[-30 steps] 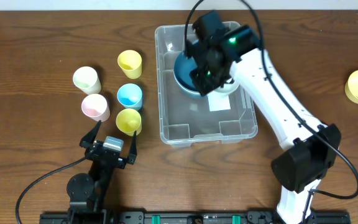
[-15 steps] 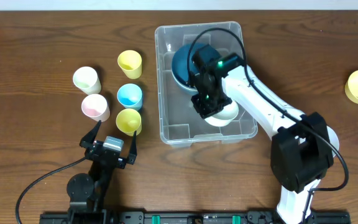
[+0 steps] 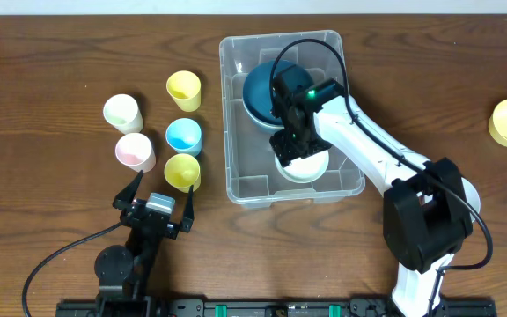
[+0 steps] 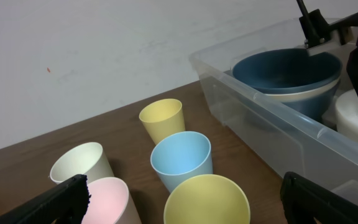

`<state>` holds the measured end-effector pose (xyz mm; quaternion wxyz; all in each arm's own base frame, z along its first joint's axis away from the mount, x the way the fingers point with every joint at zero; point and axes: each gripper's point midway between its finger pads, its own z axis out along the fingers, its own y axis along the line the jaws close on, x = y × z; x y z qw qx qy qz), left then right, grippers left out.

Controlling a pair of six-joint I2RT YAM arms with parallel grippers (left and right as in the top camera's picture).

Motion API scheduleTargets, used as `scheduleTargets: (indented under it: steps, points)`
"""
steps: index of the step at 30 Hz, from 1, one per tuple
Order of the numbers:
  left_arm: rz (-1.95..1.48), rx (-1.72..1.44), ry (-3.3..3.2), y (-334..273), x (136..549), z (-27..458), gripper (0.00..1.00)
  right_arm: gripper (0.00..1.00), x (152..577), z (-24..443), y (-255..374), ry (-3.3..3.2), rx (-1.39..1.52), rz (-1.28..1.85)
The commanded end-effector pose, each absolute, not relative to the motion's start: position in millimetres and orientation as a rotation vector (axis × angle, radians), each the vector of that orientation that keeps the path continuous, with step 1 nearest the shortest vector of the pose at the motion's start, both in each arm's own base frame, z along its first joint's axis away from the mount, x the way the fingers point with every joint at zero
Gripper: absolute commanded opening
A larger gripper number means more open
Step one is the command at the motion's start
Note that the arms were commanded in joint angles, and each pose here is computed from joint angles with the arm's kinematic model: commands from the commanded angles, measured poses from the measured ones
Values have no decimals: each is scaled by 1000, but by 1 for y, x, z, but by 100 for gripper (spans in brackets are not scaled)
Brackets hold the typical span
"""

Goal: Pack container
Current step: 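Carry the white bowl into the bin beside the stacked bowls, then release the white bowl and raise the right gripper away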

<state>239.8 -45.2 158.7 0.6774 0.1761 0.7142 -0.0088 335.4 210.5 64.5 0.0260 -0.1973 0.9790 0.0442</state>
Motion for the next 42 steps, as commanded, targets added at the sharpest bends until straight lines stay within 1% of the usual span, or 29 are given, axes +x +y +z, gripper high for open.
scheduleTargets:
  steps: [1, 6, 7, 9, 10, 14, 23, 32, 36, 42]
  points:
    - [-30, 408, 1648, -46, 239, 143, 98, 71, 339, 64, 202, 3034, -545, 75]
    - [-30, 408, 1648, -46, 239, 143, 98, 72, 340, 63, 196, 3037, -534, 48]
    - [-30, 408, 1648, -46, 239, 143, 98, 75, 342, 63, 193, 3034, -528, 28]
    - [-30, 408, 1648, -46, 239, 143, 98, 88, 347, 64, 184, 3021, -509, -36]
    - [-30, 408, 1648, -46, 239, 143, 98, 99, 350, 64, 179, 3014, -498, -68]
    - [-30, 408, 1648, -46, 239, 143, 98, 99, 361, 65, 158, 3005, -381, -158]
    - [-30, 408, 1648, -46, 239, 143, 98, 99, 396, 68, 111, 2966, -93, -133]
    - [-30, 408, 1648, -46, 239, 143, 98, 99, 436, 72, 35, 2856, 305, -94]
    - [-30, 408, 1648, -46, 239, 143, 98, 99, 445, 74, 23, 2824, 404, 20]
    - [-31, 408, 1648, -46, 239, 143, 98, 99, 466, 85, 35, 2755, 412, 285]
